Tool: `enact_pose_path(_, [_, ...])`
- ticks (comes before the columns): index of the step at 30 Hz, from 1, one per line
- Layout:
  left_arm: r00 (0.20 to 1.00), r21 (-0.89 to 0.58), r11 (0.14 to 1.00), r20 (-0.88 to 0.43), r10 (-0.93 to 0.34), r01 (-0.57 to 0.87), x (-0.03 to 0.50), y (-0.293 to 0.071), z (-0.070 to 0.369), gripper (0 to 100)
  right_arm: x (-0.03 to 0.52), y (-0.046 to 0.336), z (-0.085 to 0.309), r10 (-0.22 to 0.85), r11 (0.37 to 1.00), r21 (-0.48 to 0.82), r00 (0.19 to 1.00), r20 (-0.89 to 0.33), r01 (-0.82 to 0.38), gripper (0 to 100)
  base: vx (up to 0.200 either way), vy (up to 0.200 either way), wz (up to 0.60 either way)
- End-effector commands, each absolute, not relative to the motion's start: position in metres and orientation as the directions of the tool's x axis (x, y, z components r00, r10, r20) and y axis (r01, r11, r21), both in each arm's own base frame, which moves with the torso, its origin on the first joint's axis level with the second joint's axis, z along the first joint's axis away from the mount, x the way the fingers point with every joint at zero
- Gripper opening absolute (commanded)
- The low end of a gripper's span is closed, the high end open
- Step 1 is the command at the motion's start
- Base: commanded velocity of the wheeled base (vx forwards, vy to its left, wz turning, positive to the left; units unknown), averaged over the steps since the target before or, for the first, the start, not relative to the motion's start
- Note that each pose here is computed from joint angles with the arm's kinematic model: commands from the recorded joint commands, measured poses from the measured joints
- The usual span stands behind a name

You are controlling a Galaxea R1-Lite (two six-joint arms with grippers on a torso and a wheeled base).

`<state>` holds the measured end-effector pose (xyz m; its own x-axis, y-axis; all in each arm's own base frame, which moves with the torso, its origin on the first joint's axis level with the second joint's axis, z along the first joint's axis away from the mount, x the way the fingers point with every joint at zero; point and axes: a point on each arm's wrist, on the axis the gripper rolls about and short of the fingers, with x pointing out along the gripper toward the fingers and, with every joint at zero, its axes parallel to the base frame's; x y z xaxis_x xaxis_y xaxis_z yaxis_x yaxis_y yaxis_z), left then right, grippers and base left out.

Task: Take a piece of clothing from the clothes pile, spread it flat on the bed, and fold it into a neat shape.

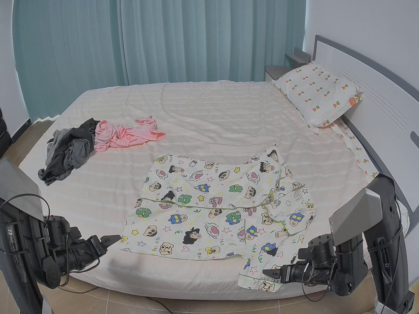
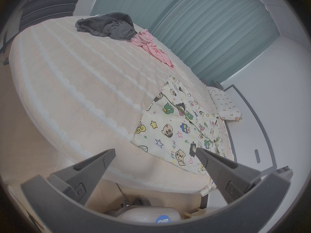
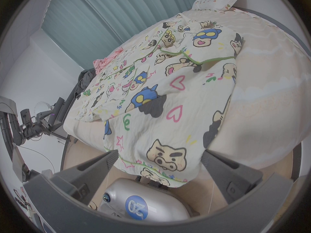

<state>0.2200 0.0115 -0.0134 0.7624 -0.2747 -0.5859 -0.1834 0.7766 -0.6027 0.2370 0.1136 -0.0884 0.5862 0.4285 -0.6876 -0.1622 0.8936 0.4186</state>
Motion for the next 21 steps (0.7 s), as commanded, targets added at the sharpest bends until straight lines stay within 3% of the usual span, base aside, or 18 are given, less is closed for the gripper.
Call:
enact_pose_path(1, [0.749, -0.585, 0.788, -0.607, -0.268, -0.192, 0.218, 0.014, -0.020, 100, 0.242, 0.116, -0.088, 0.438, 0.887, 0.428, 0.603, -0.667, -0.171, 0, 0.000, 0.000, 0.00])
enact_pose_path(21, [0.679, -0.472, 0.870, -0.686, -0.262, -0.142, 0.216, 0.018, -0.047, 100, 0.228, 0.110, -0.085, 0.433, 0.882, 0.460, 0.568, -0.700, -0.105, 0, 0.000, 0.000, 0.00])
